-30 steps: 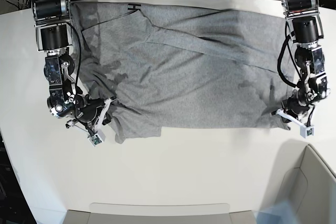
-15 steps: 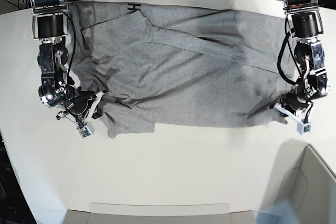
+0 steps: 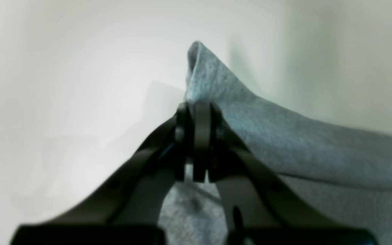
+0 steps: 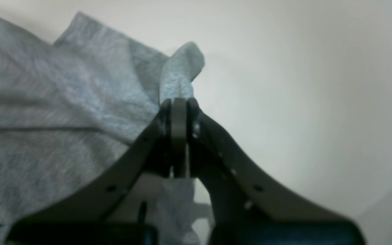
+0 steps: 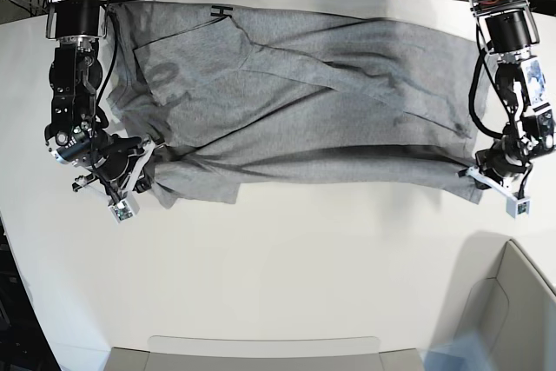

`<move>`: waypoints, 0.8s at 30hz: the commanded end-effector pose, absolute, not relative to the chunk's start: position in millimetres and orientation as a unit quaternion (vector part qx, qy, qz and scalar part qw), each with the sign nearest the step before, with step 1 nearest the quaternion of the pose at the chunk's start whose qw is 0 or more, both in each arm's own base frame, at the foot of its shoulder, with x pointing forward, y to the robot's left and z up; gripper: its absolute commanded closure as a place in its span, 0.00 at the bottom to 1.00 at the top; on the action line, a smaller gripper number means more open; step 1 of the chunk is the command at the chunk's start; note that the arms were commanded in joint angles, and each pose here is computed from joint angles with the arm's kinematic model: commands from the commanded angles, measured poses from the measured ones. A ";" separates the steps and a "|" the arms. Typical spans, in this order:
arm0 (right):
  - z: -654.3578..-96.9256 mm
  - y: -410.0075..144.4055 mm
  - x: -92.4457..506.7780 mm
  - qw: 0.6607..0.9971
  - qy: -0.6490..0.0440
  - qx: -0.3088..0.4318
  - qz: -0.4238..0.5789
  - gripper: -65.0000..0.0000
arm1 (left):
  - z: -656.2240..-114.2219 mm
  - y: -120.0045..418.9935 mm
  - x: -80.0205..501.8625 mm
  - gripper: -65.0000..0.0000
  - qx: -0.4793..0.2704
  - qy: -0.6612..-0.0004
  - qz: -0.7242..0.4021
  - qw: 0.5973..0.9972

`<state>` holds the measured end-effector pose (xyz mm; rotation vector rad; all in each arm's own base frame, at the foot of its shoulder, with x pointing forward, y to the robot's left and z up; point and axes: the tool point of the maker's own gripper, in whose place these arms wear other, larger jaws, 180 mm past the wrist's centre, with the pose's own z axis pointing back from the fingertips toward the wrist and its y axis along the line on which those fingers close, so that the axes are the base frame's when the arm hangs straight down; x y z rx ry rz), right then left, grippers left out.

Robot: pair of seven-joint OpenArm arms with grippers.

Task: Fold the T-shirt properly
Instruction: 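Hold the hem corners and drag them toward the robot with both grippers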

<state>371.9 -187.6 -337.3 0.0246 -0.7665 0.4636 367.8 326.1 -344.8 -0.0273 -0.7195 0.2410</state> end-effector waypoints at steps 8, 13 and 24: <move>-318.7 -183.8 369.6 0.886 -0.398 0.007 0.237 1.00 | -316.7 338.4 359.5 1.00 0.007 -0.389 0.111 0.915; -320.0 -179.3 359.8 0.885 -0.397 0.008 0.244 1.00 | -322.2 336.1 346.0 1.00 0.014 -0.382 0.102 0.918; -333.7 -177.8 345.6 0.891 -0.381 0.014 0.245 1.00 | -333.2 335.1 336.1 1.00 0.014 -0.371 0.102 0.923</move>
